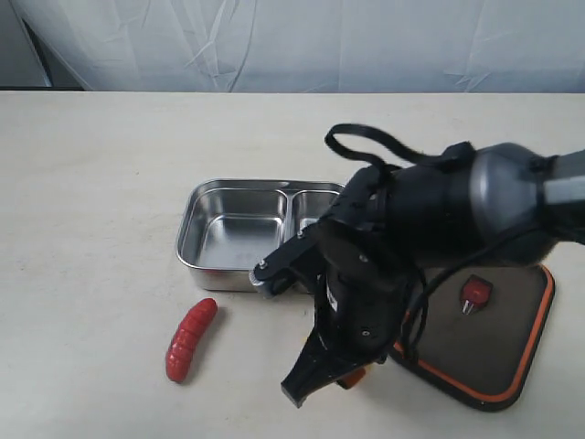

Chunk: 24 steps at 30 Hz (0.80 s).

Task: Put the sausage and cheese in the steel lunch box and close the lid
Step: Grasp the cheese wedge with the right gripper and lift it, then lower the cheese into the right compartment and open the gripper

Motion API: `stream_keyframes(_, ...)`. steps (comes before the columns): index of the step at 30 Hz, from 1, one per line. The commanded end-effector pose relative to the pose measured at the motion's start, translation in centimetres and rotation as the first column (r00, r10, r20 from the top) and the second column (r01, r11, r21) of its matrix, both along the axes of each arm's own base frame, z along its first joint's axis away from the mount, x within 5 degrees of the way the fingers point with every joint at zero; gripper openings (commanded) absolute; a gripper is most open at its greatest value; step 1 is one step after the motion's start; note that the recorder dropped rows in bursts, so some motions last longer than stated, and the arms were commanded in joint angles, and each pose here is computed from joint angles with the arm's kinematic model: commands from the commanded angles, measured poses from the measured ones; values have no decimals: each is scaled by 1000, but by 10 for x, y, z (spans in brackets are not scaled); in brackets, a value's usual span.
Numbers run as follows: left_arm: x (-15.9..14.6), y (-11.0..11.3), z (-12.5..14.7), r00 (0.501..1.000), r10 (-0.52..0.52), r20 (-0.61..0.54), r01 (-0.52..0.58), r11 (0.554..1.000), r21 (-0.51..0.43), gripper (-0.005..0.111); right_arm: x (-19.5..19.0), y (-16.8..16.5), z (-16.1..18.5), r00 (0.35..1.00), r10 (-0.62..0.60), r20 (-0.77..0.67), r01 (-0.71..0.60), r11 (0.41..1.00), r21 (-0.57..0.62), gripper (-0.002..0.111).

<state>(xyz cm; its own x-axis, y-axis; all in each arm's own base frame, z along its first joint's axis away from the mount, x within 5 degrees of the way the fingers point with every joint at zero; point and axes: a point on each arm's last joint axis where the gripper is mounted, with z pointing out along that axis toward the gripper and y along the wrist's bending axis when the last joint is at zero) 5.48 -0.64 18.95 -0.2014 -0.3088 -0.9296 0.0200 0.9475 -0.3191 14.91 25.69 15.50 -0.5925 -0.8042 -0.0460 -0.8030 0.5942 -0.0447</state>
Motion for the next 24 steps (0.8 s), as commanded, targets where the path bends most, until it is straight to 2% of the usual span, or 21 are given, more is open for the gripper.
stream_keyframes(1, 0, 0, 0, 1000, -4, 8, 4, 1000, 3, 0, -6, -5, 43, 999, -16, 51, 9, 989, 147, 0)
stream_keyframes(5, 0, 0, 0, 1000, -4, 8, 4, 1000, 3, 0, 0, -10, 79, 982, -60, 178, 1, 949, 316, 0)
stream_keyframes(10, 0, 0, 0, 1000, -4, 8, 4, 1000, 3, 0, 32, -19, 90, 914, -249, 321, 99, 903, 419, 0)
stream_keyframes(14, 0, 0, 0, 1000, -4, 8, 4, 1000, 3, 0, 63, -22, 75, 896, -320, 308, 193, 905, 380, 0)
stream_keyframes(24, 0, 0, 0, 1000, -4, 8, 4, 1000, 3, 0, 98, 10, 33, 936, -244, 254, 174, 947, 270, 0)
